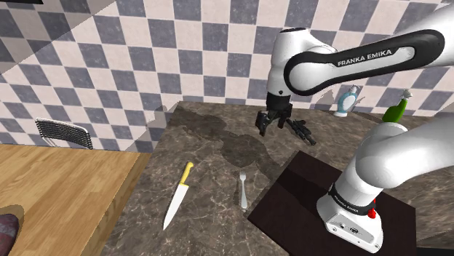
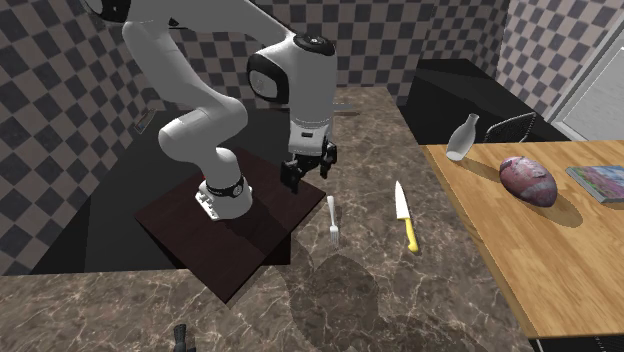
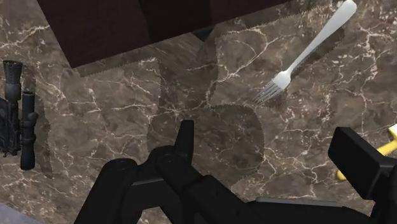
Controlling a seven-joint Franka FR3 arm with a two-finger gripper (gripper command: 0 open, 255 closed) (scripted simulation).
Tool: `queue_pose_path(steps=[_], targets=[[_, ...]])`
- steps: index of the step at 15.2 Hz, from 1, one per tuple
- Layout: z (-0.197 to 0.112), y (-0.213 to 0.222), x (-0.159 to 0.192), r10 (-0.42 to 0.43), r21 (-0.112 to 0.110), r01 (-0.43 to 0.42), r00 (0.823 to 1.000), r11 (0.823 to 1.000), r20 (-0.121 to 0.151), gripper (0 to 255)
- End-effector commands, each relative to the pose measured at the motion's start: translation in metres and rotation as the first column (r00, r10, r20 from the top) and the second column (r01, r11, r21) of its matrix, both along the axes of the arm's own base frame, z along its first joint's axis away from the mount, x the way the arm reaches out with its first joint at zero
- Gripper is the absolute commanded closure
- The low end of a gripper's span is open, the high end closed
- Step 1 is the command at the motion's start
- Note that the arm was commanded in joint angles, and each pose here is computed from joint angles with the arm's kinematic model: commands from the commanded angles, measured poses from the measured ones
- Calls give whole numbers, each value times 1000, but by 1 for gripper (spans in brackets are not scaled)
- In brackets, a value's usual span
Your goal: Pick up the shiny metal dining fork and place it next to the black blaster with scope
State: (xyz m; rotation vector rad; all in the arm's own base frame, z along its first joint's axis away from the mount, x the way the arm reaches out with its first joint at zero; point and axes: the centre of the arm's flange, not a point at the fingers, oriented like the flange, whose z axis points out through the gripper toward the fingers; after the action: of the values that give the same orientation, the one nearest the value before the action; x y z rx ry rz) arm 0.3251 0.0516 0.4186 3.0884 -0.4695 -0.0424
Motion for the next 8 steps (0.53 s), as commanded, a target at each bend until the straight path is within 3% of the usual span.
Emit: queue_pose_path(steps=[1, 4, 8], targets=[[-22, 10, 0, -65, 11, 65, 998, 998, -9, 0], [-58, 25, 3, -154, 25, 155, 988, 988, -25, 0], [-105, 45, 9, -271, 41, 273, 961, 961, -48, 0]])
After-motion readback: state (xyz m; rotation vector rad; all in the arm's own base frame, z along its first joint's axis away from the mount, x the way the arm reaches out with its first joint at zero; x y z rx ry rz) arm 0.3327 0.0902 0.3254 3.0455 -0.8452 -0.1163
